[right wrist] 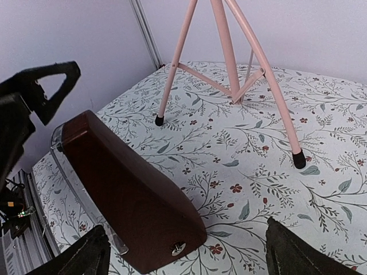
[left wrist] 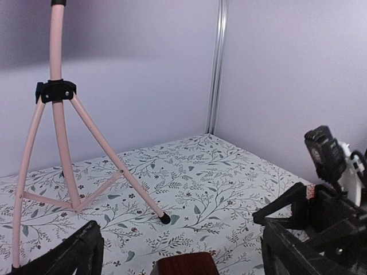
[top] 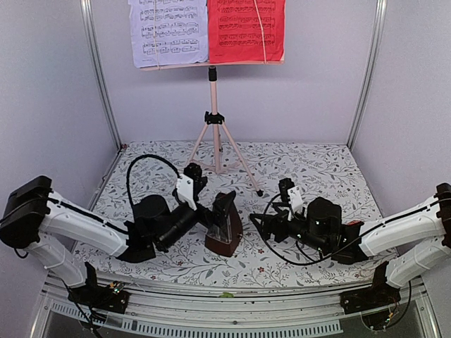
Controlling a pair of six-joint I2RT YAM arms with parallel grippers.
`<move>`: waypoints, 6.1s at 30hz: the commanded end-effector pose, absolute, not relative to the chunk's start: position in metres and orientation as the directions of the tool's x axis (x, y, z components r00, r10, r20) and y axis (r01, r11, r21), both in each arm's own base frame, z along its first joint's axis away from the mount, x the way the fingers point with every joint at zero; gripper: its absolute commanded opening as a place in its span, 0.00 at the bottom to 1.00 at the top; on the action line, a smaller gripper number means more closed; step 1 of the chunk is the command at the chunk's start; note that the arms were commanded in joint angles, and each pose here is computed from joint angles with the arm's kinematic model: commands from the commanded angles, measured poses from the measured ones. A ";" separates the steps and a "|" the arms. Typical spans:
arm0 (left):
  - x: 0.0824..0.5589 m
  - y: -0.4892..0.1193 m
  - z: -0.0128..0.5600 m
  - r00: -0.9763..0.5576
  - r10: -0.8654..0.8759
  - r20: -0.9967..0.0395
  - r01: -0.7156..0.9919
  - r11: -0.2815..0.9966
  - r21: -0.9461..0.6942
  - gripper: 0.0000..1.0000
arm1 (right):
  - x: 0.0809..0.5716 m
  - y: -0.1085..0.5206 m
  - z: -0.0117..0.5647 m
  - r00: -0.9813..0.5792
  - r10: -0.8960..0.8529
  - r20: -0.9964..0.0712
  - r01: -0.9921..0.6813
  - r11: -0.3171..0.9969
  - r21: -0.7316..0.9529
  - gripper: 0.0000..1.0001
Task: Set up the instrument practice props
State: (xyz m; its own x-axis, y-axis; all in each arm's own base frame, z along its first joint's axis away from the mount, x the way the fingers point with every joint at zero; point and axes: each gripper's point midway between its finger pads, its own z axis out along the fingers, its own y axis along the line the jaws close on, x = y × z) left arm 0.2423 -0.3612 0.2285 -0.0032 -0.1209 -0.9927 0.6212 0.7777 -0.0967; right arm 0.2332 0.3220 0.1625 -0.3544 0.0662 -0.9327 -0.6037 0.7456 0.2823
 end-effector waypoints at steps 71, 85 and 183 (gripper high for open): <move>0.205 -0.349 0.106 -0.735 0.212 -0.644 0.546 0.747 -0.378 0.17 | 0.175 0.315 0.088 -0.868 -0.035 -0.496 -0.367 0.718 0.592 0.28; 0.186 -0.363 0.085 -0.766 0.259 -0.589 0.549 0.741 -0.387 0.11 | 0.210 0.353 0.081 -0.842 -0.098 -0.531 -0.436 0.703 0.562 0.28; 0.166 -0.375 0.223 0.156 0.366 -0.918 0.988 -0.054 0.146 0.83 | 0.151 0.386 0.169 -0.092 -0.328 -0.940 -0.989 0.143 0.047 0.37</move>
